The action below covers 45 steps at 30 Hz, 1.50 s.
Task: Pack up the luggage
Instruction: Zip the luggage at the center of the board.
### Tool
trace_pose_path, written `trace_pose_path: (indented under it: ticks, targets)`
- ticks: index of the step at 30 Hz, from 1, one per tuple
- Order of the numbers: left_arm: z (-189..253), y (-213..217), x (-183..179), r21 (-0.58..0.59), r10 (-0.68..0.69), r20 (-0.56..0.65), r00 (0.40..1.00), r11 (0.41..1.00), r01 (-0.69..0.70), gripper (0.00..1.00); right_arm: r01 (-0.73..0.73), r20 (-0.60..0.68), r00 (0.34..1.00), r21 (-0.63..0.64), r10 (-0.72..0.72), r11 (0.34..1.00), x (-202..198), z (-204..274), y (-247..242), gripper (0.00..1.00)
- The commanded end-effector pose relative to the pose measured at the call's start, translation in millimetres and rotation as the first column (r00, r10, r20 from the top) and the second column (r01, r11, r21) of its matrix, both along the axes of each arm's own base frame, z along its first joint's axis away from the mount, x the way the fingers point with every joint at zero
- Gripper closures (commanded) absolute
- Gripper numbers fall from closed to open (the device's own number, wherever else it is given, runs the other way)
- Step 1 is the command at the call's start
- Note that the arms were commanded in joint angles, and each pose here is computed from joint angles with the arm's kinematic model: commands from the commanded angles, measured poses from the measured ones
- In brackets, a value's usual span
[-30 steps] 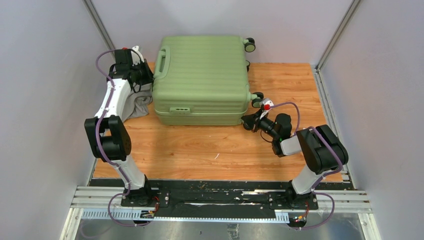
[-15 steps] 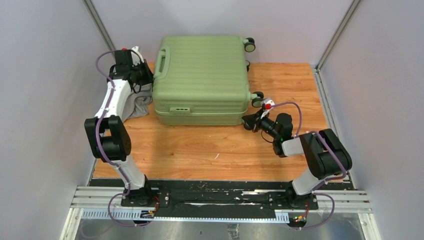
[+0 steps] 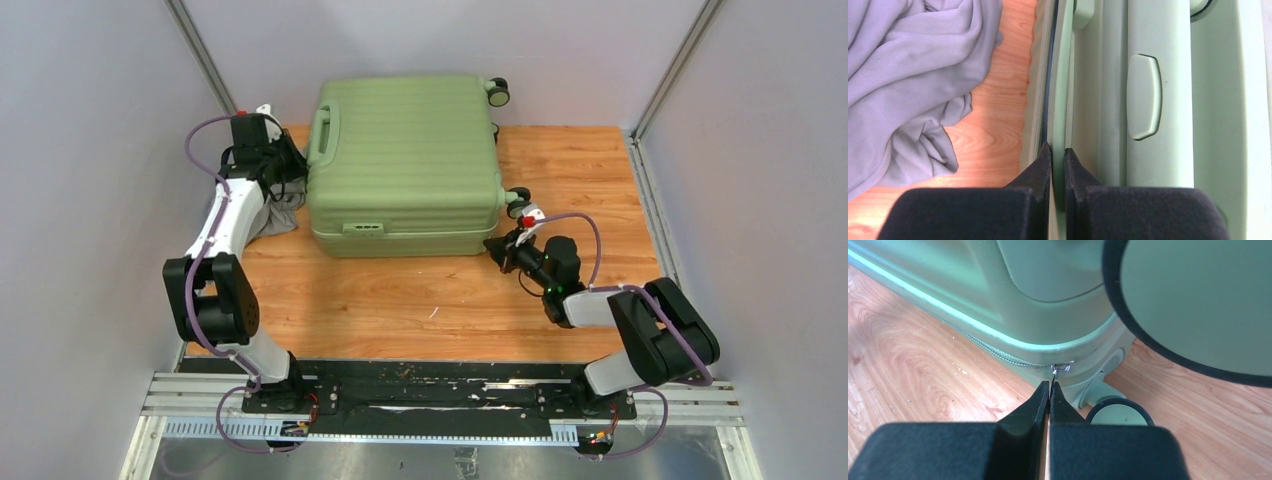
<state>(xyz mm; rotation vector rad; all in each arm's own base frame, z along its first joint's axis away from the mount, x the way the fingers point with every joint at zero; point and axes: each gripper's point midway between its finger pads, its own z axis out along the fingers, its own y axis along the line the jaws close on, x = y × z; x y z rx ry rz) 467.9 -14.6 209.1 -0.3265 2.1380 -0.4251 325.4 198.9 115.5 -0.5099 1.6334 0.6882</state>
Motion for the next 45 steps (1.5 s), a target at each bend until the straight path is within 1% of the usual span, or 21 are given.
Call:
trace_pose_path:
  ticks: [1, 11, 13, 16, 19, 22, 24, 26, 31, 35, 37, 39, 42, 44, 45]
  targets:
    - [83.0, -26.4, 6.1, 0.000, -0.021, 0.261, 0.965, 1.000, 0.022, 1.00, -0.221, 0.092, 0.972, 0.024, 0.218, 0.975, -42.3, 24.4, 52.0, 1.00]
    - [85.7, -33.2, -0.8, -0.021, -0.026, 0.257, 0.966, 0.999, 0.033, 1.00, -0.299, 0.121, 0.947, 0.004, 0.297, 0.954, -70.2, 37.8, 83.0, 1.00]
    - [85.8, -30.3, -0.7, -0.019, -0.013, 0.256, 0.967, 1.000, 0.019, 1.00, -0.287, 0.114, 0.952, -0.007, 0.286, 0.958, -76.7, 37.4, 77.8, 1.00]
    - [88.2, -21.9, -1.3, -0.024, 0.007, 0.259, 0.966, 1.000, -0.001, 1.00, -0.224, 0.103, 0.969, -0.024, 0.226, 0.974, -83.9, 29.8, 58.3, 1.00]
    - [86.5, -14.6, -3.0, -0.036, 0.034, 0.255, 0.966, 0.999, -0.026, 1.00, -0.240, 0.067, 0.968, -0.038, 0.242, 0.970, -92.8, 23.2, 55.2, 1.00]
    - [72.8, -15.2, -9.7, -0.053, 0.045, 0.227, 0.973, 0.998, -0.034, 1.00, -0.273, 0.049, 0.961, -0.011, 0.274, 0.962, -95.8, 30.3, 67.6, 1.00]
    - [63.6, -18.0, -13.0, -0.063, 0.044, 0.211, 0.977, 0.998, -0.031, 1.00, -0.304, 0.059, 0.951, -0.004, 0.303, 0.953, -102.4, 38.8, 83.9, 1.00]
    - [53.0, -18.5, -15.5, -0.064, 0.044, 0.193, 0.980, 0.997, -0.032, 1.00, -0.363, 0.068, 0.930, 0.004, 0.362, 0.932, -117.8, 50.7, 105.9, 1.00]
    - [53.2, -17.8, -17.0, -0.059, 0.046, 0.201, 0.979, 0.998, -0.034, 1.00, -0.404, 0.033, 0.915, 0.068, 0.403, 0.912, -134.2, 62.5, 117.3, 1.00]
    - [51.0, -19.2, -14.9, -0.072, 0.045, 0.191, 0.980, 0.997, -0.032, 1.00, -0.438, 0.007, 0.899, 0.062, 0.438, 0.897, -140.5, 60.8, 137.7, 1.00]
    - [49.3, -19.9, -16.1, -0.076, 0.043, 0.188, 0.981, 0.997, -0.029, 1.00, -0.435, 0.004, 0.900, 0.064, 0.436, 0.898, -140.2, 65.9, 140.1, 1.00]
    - [50.0, -17.4, -18.0, -0.074, 0.048, 0.189, 0.981, 0.997, -0.034, 1.00, -0.381, -0.002, 0.924, 0.066, 0.382, 0.922, -136.1, 65.4, 127.4, 1.00]
    - [51.7, -7.7, -17.7, -0.085, 0.059, 0.187, 0.981, 0.995, -0.044, 1.00, -0.277, -0.077, 0.957, 0.027, 0.278, 0.960, -129.8, 46.8, 100.6, 0.82]
    - [53.2, -0.7, -16.5, -0.099, 0.072, 0.186, 0.980, 0.994, -0.054, 1.00, -0.206, -0.117, 0.971, 0.051, 0.211, 0.977, -126.5, 40.5, 80.4, 0.69]
    - [52.8, 1.5, -16.7, -0.107, 0.077, 0.183, 0.980, 0.993, -0.058, 1.00, -0.165, -0.137, 0.975, 0.074, 0.174, 0.984, -123.8, 39.2, 70.2, 0.65]
